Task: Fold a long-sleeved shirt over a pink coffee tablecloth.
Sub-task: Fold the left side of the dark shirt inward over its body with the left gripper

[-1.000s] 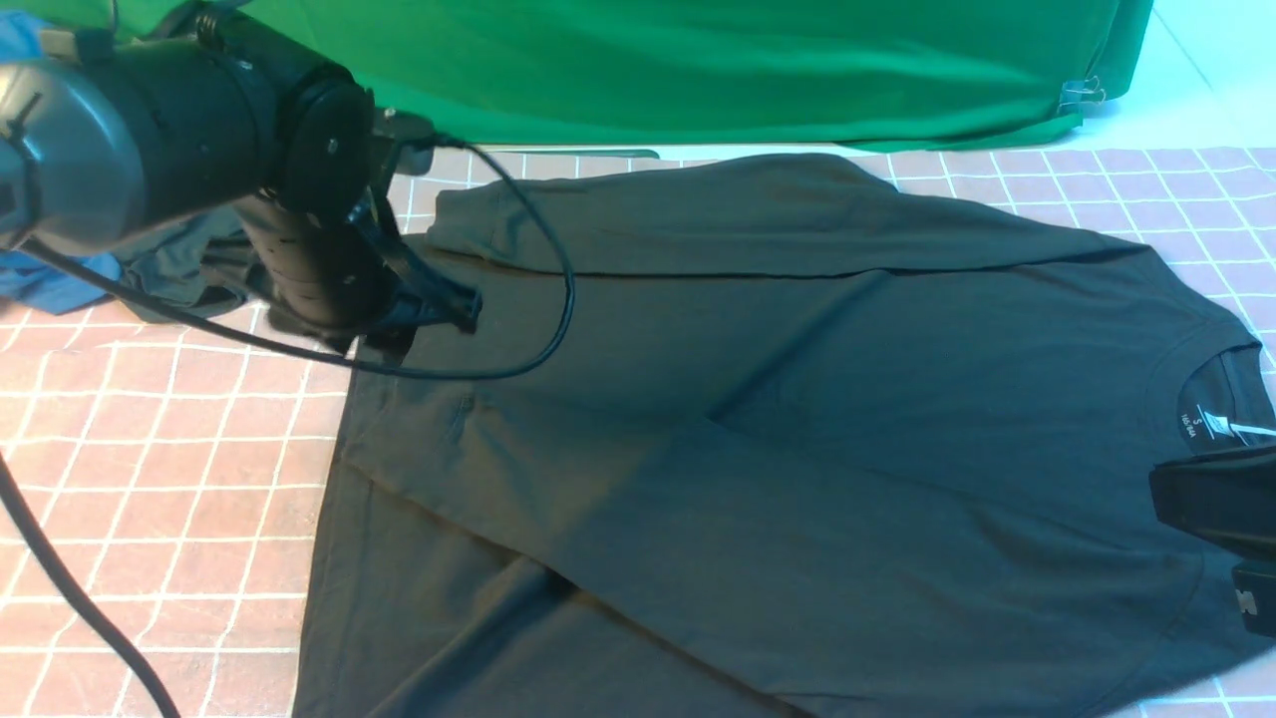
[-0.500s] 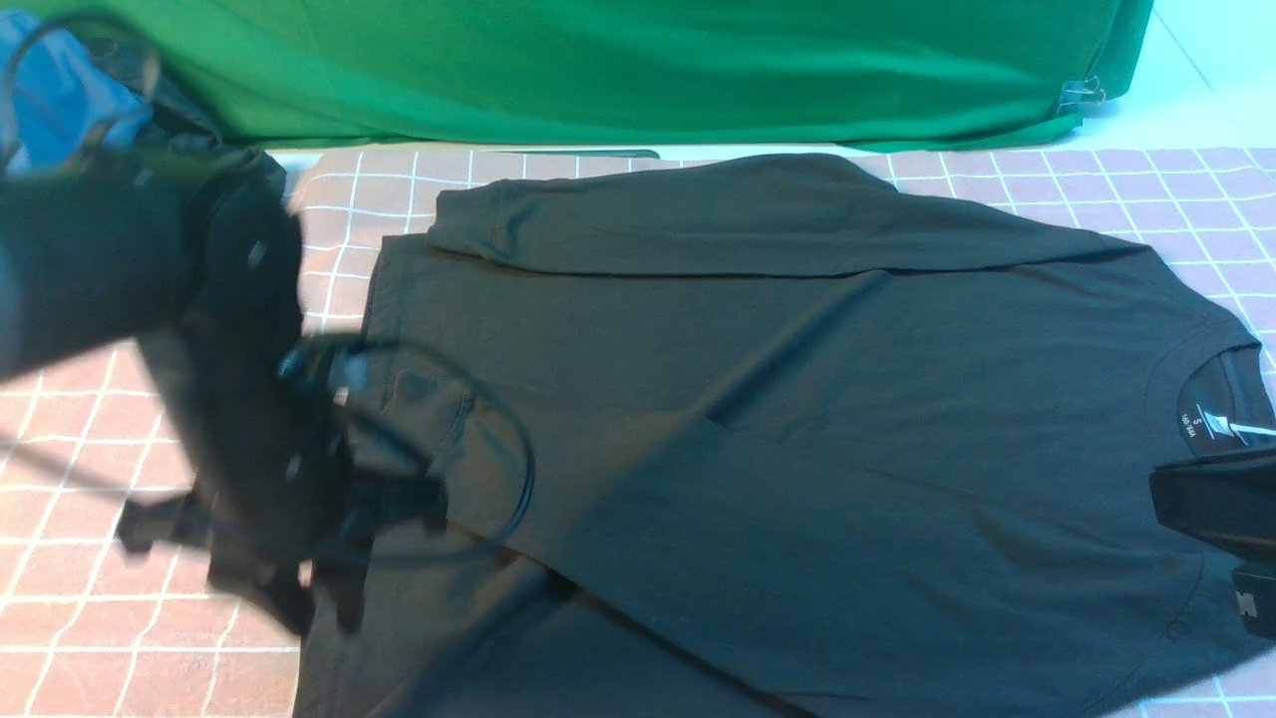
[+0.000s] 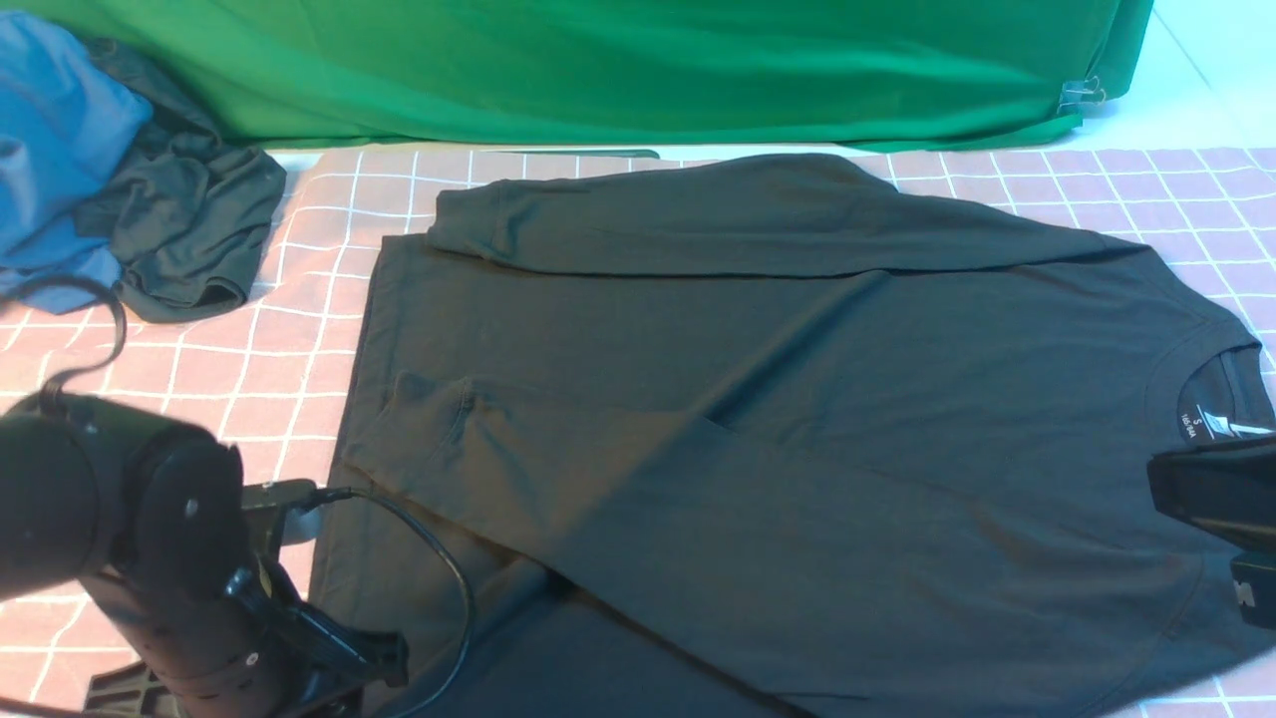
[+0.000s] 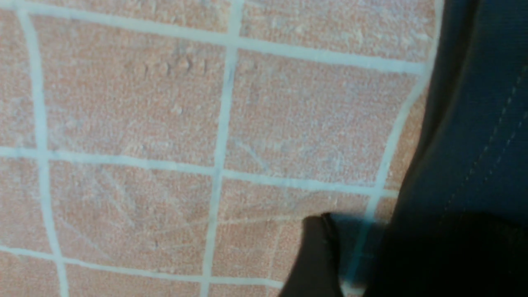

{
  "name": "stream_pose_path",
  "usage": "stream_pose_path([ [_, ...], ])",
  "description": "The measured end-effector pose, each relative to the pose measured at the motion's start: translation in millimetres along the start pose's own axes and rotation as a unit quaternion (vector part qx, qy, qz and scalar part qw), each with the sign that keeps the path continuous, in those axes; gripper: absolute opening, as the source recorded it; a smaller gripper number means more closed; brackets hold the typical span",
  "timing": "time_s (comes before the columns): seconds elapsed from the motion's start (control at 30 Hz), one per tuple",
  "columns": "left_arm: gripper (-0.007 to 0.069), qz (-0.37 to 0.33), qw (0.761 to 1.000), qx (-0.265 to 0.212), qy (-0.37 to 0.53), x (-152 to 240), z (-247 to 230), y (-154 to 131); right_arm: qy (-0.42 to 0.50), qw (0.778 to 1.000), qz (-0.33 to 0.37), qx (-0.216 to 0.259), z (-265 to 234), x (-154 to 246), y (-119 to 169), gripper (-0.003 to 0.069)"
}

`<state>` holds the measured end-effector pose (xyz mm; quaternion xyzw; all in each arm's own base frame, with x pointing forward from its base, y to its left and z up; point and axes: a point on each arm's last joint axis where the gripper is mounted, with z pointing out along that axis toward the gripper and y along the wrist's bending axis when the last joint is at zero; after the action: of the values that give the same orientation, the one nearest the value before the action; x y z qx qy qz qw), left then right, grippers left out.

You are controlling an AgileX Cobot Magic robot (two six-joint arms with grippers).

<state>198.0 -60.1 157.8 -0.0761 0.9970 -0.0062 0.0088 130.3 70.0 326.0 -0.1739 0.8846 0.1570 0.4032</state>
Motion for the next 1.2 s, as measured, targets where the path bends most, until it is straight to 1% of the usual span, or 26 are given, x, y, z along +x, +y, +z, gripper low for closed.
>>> stream_pose_path([
  [0.07,0.0516,0.000,1.000,0.002,-0.005,-0.2,0.3,-0.1,-0.004,1.000,0.000,0.000,0.0,-0.6,0.0,0.0070],
  [0.17,0.0512,0.000,1.000,0.004,-0.009,0.5,0.4,0.3,-0.007,1.000,0.000,0.000,0.0,-1.3,0.0,0.0070],
  [0.27,0.0457,0.000,1.000,0.006,-0.013,0.3,0.3,0.1,-0.008,1.000,0.000,0.000,0.0,-1.4,0.0,0.0070],
  [0.37,0.0351,0.001,1.000,0.009,-0.015,1.8,1.3,0.5,-0.008,1.000,0.000,0.000,0.0,-1.4,0.0,0.0070],
  [0.4,0.0299,0.009,1.000,0.010,-0.016,1.6,1.3,0.3,-0.008,1.000,-0.001,0.000,0.0,-1.4,0.0,0.0070],
  [0.43,0.0270,0.014,1.000,0.010,-0.016,1.6,1.1,0.3,-0.008,1.000,-0.001,0.000,0.0,-1.4,0.0,0.0070],
  [0.5,0.0162,0.028,0.999,0.010,-0.016,1.6,1.1,0.2,-0.008,1.000,-0.001,0.000,0.0,-1.4,0.0,0.0070],
  [0.57,0.0075,0.034,0.999,0.012,-0.015,1.8,1.1,-0.1,-0.008,1.000,-0.001,0.000,0.0,-1.4,0.0,0.0071],
  [0.6,0.0055,0.036,0.999,0.011,-0.014,1.9,0.9,-0.1,-0.008,1.000,-0.001,0.000,0.0,-1.4,0.0,0.0071],
  [0.63,0.0045,0.036,0.999,0.011,-0.013,1.9,0.6,-0.1,-0.008,1.000,-0.001,0.000,0.0,-1.4,0.0,0.0072],
  [0.73,0.0033,0.049,0.999,-0.013,0.010,2.9,-3.7,3.0,-0.008,1.000,-0.001,0.000,0.0,-1.4,0.0,0.0078],
  [0.77,0.0033,0.050,0.999,-0.015,0.012,3.2,-3.7,3.3,-0.008,1.000,-0.001,0.000,0.0,-1.4,0.0,0.0078],
  [0.93,0.0033,0.061,0.996,-0.055,0.029,4.5,-10.1,10.1,-0.008,1.000,-0.001,0.000,0.0,-1.5,0.0,0.0090],
  [1.17,0.0035,0.059,0.996,-0.063,0.030,4.8,-10.7,11.7,-0.008,1.000,-0.001,0.000,0.0,-1.5,0.0,0.0090],
  [1.2,0.0046,0.059,0.996,-0.065,0.032,5.2,-10.7,12.1,-0.008,1.000,-0.001,0.000,0.0,-1.5,0.0,0.0090],
])
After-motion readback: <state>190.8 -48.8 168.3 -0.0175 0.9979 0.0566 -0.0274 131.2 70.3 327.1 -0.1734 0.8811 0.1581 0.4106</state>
